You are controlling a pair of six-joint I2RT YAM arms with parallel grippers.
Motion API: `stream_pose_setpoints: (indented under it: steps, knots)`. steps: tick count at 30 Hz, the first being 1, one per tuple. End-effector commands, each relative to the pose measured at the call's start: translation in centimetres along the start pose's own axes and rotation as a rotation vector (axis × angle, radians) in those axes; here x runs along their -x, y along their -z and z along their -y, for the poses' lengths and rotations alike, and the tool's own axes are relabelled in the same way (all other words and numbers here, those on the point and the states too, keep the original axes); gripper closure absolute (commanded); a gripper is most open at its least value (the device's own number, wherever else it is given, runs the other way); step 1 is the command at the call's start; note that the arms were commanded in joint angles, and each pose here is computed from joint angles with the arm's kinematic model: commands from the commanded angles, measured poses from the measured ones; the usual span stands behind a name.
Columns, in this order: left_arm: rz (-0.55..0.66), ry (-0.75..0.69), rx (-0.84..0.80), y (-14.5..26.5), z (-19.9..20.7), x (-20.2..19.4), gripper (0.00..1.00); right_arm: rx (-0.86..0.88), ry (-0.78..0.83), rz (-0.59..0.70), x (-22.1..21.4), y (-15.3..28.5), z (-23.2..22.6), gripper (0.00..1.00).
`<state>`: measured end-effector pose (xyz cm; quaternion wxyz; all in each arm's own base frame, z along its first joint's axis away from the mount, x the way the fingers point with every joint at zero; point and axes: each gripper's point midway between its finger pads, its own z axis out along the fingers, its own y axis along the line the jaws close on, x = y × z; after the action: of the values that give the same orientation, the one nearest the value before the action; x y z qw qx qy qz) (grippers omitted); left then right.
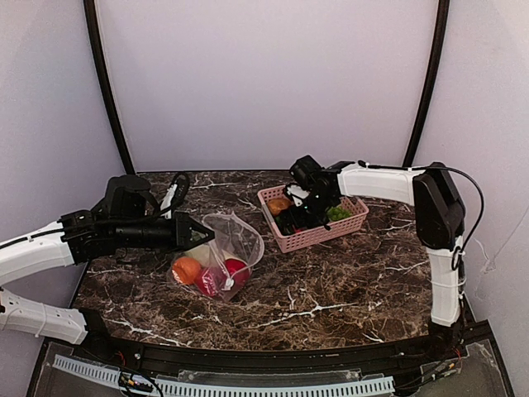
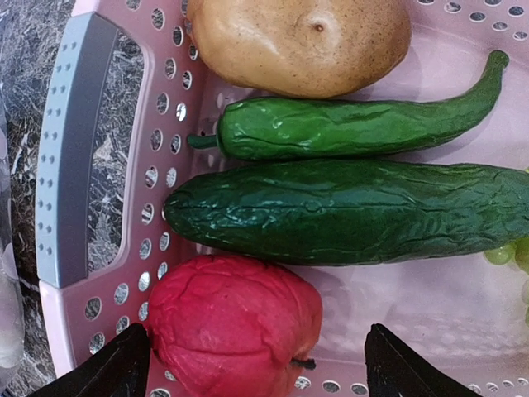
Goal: Place the food in the zip-top bag and seal the zipper
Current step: Pick up the fake fruit from the bin.
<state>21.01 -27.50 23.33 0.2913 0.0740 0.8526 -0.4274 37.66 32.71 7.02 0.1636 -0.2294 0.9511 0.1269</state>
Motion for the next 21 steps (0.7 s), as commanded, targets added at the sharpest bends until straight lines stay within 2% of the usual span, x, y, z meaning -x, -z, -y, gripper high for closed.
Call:
stream_pose_setpoints:
  steps: [1, 11, 21]
  knots:
    - [0.002, -0.004, -0.006, 0.1, 0.4, 0.5, 0.99, -0.037, -0.031, -0.039, -0.3, -1.6, 1.0, 0.12]
    - [0.008, 0.000, 0.005, 0.3, 0.3, 0.6, 0.99, -0.054, -0.094, -0.023, -0.1, -1.5, 2.6, 0.14]
    - [0.004, -0.001, 0.000, -0.1, 0.4, 0.7, 0.99, -0.038, -0.096, -0.012, 0.1, -1.5, 2.4, 0.29]
